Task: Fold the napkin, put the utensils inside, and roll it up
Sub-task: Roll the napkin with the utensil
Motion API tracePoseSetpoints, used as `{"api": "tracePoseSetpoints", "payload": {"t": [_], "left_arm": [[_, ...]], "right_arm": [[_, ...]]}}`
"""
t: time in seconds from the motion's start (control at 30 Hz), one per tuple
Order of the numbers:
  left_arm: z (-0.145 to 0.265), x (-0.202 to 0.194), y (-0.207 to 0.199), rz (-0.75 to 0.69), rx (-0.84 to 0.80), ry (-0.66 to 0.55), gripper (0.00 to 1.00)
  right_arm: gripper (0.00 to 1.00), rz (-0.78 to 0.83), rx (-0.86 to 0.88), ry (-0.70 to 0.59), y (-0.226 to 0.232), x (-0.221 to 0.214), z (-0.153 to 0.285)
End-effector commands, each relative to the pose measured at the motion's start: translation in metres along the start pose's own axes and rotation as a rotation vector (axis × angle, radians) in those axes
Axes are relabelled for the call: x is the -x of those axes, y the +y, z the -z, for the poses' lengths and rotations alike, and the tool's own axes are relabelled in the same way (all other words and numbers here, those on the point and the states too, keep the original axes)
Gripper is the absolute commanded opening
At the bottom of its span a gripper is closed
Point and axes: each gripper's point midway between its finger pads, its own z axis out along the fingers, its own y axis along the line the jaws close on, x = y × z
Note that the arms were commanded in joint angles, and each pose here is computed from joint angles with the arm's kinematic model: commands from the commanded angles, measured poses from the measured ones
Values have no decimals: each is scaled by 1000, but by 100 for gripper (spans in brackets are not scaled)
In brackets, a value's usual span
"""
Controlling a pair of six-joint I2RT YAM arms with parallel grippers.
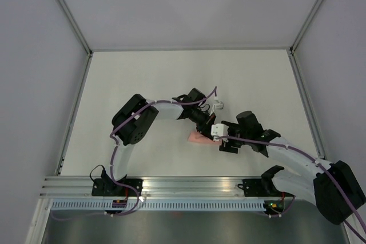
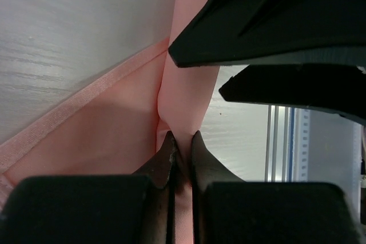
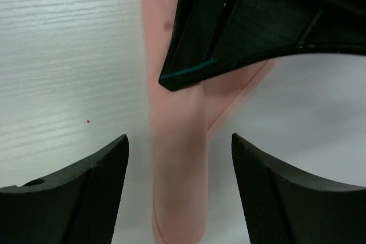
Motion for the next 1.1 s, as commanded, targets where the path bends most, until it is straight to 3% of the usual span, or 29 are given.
{"api": "tracePoseSetpoints", "payload": {"t": [0.0,0.17,0.27,0.4,0.47,0.6,0.83,1.07], "left_arm": [[-7,-70,17,231,51,170,2],[-8,-70,17,240,49,174,2],[-7,-68,17,239,51,168,3],[-4,-59,16,219,60,153,13],[1,-48,17,197,79,130,23],[18,-15,15,150,147,41,35],[72,54,7,39,290,-226,41],[120,70,-3,-47,482,-415,41]], "right_arm": [[78,45,-110,8,-20,8,-7],[76,78,-82,26,-5,9,-20],[67,83,-70,51,-1,4,-25],[47,89,-61,94,2,-6,-26],[22,88,-58,106,4,-10,-24],[10,77,-31,126,10,-15,-23],[6,44,80,154,22,-15,-24],[4,-34,263,197,34,-18,-26]]}}
